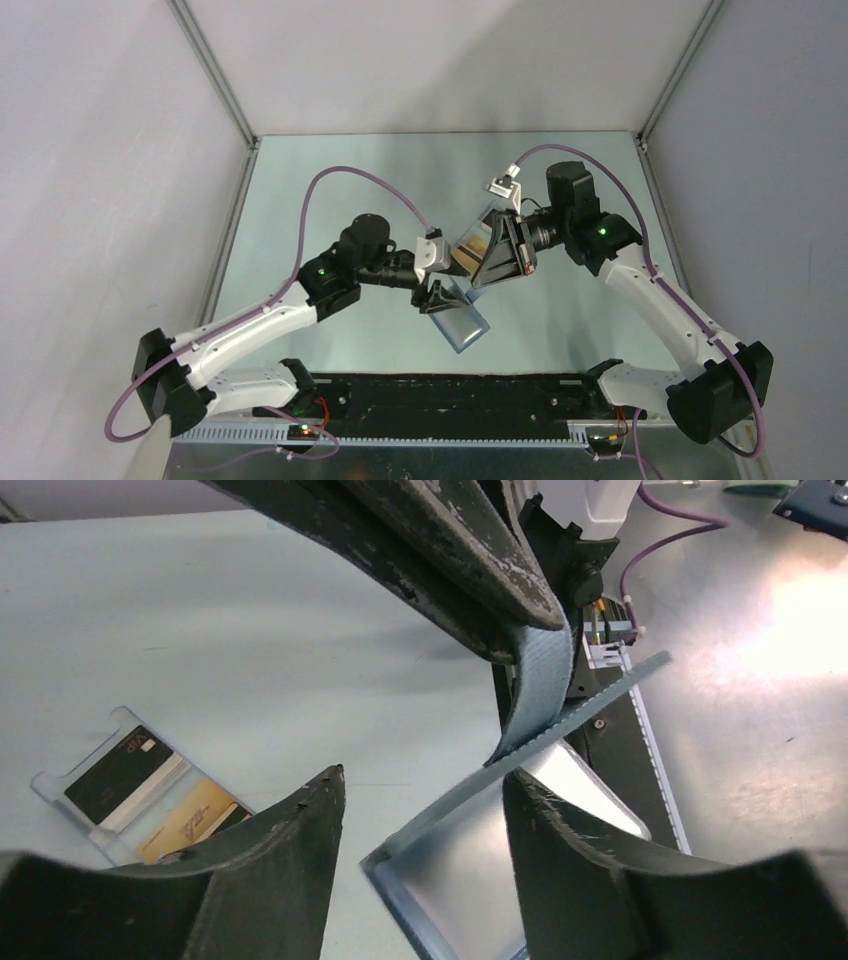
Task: Put the credit cards into the card holder
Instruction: Open the card holder at the center of the board.
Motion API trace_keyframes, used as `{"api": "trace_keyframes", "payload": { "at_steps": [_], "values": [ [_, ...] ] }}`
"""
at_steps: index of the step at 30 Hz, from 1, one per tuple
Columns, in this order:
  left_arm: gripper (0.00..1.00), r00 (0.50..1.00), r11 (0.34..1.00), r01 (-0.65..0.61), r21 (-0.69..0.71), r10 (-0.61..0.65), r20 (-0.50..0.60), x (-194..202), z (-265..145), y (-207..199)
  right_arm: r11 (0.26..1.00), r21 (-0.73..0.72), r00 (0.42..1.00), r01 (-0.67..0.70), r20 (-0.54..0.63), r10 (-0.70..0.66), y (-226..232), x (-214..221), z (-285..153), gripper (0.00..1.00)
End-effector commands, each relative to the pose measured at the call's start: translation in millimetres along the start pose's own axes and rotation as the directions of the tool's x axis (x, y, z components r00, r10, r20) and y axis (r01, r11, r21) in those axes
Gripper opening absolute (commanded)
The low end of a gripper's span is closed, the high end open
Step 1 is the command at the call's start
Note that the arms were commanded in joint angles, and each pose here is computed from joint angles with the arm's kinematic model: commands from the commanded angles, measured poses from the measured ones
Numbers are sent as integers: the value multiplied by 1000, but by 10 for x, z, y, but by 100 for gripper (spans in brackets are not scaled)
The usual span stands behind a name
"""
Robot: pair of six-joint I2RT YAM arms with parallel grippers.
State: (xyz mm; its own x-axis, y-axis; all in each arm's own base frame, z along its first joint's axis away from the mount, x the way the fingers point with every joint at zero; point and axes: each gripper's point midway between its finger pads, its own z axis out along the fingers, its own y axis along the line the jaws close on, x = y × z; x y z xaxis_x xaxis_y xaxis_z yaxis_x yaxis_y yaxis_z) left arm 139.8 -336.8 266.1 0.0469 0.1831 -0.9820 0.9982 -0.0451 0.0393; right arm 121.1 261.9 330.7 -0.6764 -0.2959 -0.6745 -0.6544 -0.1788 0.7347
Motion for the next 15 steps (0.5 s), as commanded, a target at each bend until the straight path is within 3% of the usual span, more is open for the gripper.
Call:
{"api": "trace_keyframes", "payload": {
  "at_steps": [1,2,3,5,6,7,8,9,11,15],
  "values": [
    [49,997,999,-40,36,37,60,-287,71,-30,995,-16,996,94,13,-94,200,-137,-12,0],
    [41,998,999,-29,33,27,60,-302,79,-17,996,-6,995,94,18,-94,190,-147,-22,0],
    [26,998,999,-24,23,22,61,-316,78,0,996,24,996,88,33,-89,136,-173,-44,0],
    [9,998,1000,-7,-3,7,61,-321,59,27,992,99,994,82,68,-89,29,-229,-94,4],
    [5,998,1000,-2,-15,3,66,-342,32,26,987,135,992,85,85,-97,2,-255,-117,10],
    [1,998,999,9,-48,-6,59,-307,17,65,973,221,988,70,120,-98,-131,-314,-173,27],
    [1,998,997,21,-74,-16,68,-338,-23,78,963,259,984,78,136,-116,-148,-337,-207,36],
    [0,997,992,37,-122,-30,64,-314,-51,144,939,338,979,68,161,-129,-263,-378,-269,55],
    [0,994,975,86,-204,-70,84,-345,-149,242,896,437,968,74,183,-170,-347,-413,-368,74],
    [0,938,893,335,-299,-288,192,-446,-401,410,823,559,956,100,174,-234,-412,-371,-521,96]
  ]
}}
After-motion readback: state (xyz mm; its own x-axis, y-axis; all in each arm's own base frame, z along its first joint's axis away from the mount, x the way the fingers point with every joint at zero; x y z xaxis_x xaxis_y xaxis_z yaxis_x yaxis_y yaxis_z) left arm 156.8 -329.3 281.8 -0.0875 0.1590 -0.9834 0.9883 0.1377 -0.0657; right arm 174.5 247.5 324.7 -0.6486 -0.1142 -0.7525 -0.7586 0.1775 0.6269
